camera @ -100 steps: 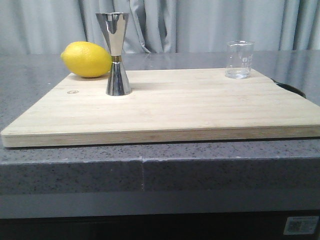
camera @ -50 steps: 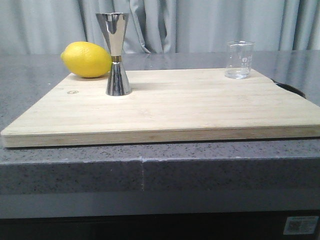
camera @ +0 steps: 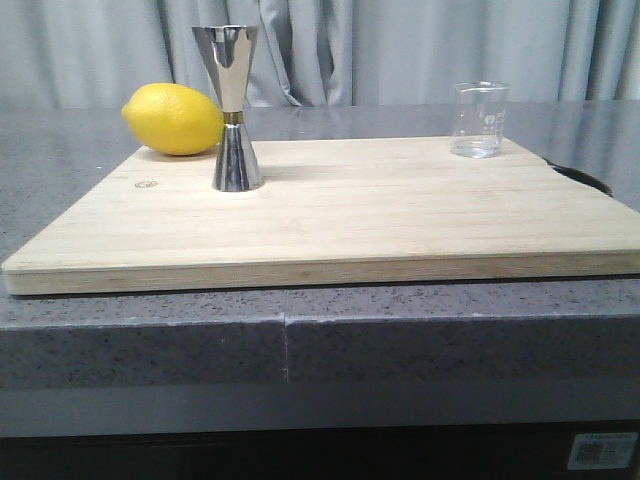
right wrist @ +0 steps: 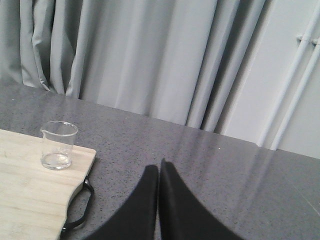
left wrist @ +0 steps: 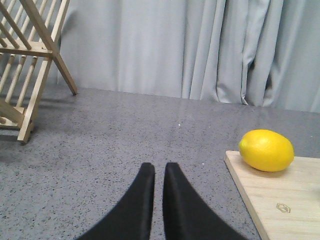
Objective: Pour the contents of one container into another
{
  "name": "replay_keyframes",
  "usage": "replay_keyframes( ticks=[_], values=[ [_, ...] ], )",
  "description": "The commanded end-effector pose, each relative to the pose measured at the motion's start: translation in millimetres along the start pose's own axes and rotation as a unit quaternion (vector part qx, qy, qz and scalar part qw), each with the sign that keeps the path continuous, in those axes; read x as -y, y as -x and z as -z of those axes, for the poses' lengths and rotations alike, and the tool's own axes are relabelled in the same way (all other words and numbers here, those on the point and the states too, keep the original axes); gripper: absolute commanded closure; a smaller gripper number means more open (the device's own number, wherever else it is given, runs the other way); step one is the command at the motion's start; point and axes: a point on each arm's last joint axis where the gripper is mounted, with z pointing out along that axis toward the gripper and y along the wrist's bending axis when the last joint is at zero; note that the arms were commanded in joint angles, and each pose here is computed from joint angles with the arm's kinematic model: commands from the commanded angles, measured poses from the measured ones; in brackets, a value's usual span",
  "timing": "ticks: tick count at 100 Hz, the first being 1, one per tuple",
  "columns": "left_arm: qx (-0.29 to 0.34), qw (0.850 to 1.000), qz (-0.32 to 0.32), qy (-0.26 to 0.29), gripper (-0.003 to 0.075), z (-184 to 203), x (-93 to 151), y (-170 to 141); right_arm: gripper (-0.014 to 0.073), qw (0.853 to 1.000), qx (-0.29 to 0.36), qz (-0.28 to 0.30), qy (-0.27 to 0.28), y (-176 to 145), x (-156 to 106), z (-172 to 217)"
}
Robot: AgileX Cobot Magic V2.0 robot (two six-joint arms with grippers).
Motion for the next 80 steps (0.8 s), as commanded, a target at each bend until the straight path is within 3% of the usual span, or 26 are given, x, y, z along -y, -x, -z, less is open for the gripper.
replay_keyframes(
  ticks=[1,80],
  values=[
    [0.013,1.0,0.016,-0.006,0.0739,-0.3,1.7,9.0,0.065,1.0,0.014,0.0,0.001,8.8,1.5,0.1],
    [0.013,1.0,0.017,-0.006,0.0739,-0.3,1.7,9.1,0.065,0.999,0.026,-0.001,0.029,10.9,-3.3,0.3]
  ],
)
